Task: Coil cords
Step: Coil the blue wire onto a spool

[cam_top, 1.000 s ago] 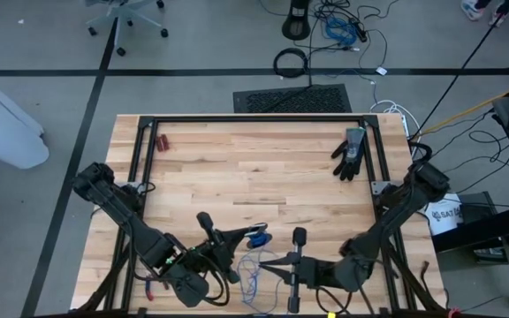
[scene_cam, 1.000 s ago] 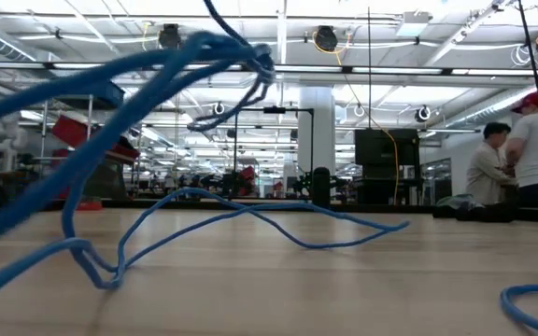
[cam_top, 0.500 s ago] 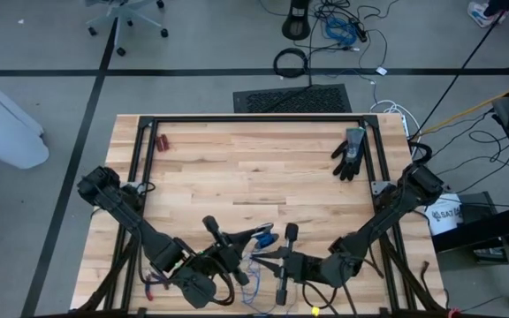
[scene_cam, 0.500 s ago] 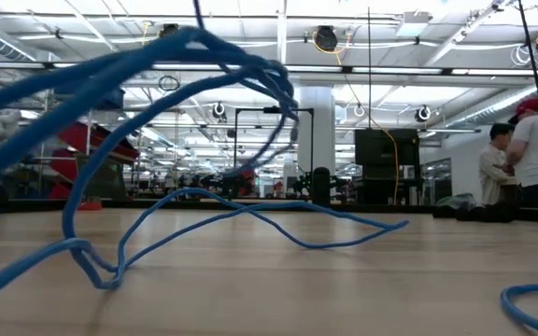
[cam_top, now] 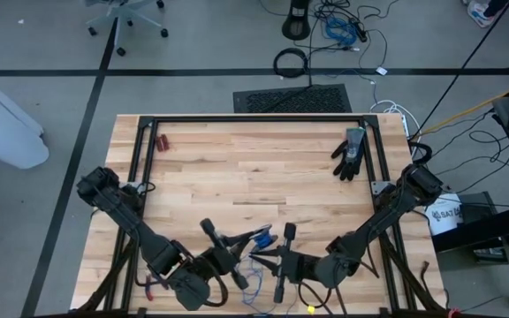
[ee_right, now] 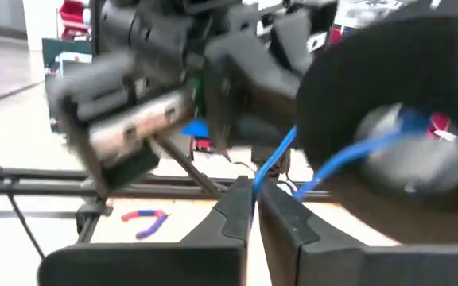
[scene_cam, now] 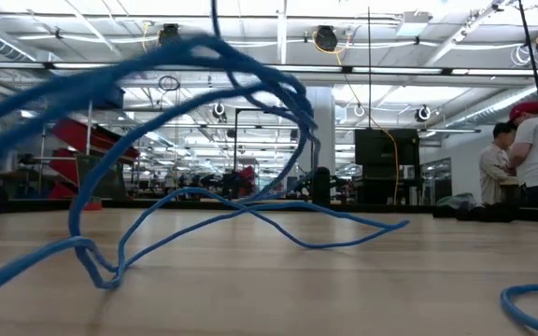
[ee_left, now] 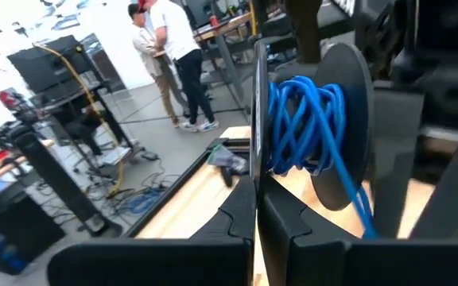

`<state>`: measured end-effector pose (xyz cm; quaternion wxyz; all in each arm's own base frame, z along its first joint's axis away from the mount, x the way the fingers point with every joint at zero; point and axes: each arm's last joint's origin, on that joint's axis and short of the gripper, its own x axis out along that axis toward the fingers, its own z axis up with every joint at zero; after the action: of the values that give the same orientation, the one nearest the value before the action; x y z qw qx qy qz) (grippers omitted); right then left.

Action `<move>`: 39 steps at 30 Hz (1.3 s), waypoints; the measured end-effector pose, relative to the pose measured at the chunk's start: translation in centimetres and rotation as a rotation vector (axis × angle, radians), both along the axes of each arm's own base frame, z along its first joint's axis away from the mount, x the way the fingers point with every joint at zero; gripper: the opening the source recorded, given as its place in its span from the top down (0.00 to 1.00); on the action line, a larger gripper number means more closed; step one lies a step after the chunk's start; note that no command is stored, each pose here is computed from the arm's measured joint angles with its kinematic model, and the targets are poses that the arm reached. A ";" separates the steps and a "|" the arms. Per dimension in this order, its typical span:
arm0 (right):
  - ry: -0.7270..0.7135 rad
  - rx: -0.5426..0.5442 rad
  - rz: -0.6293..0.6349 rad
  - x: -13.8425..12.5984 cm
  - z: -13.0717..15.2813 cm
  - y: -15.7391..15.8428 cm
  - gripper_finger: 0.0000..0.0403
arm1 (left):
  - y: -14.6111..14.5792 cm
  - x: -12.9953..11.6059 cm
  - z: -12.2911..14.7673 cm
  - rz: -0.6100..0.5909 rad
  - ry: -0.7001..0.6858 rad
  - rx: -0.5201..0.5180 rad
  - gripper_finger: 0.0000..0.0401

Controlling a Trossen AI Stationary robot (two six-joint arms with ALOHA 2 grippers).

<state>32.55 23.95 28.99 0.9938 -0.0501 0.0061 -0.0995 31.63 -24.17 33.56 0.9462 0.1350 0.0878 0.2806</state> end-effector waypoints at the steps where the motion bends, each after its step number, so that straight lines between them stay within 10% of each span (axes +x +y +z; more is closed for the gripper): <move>1: 0.011 -0.009 0.003 0.0 -0.1 0.0 0.95 | 0.0 0.0 0.2 -0.010 -0.008 -0.012 0.98; 18: 0.170 0.060 0.093 -2.3 -1.4 1.6 0.86 | -1.3 -5.2 4.4 -0.223 -0.049 -0.092 0.98; 23: 0.193 0.174 0.262 -0.9 -3.3 2.6 0.86 | -1.1 -5.1 4.5 -0.254 -0.025 -0.072 0.98; 27: 0.233 0.150 0.240 0.5 -7.4 3.3 0.86 | -0.9 -4.8 4.5 -0.271 -0.021 -0.080 0.98; 39: 0.214 0.159 0.192 1.1 -8.1 3.1 0.86 | -0.8 -4.7 4.6 -0.294 -0.018 -0.087 0.98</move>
<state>33.69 27.09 20.87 0.9932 0.0182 0.1153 0.0025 26.88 -24.96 38.14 0.9828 0.1026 0.0708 0.1362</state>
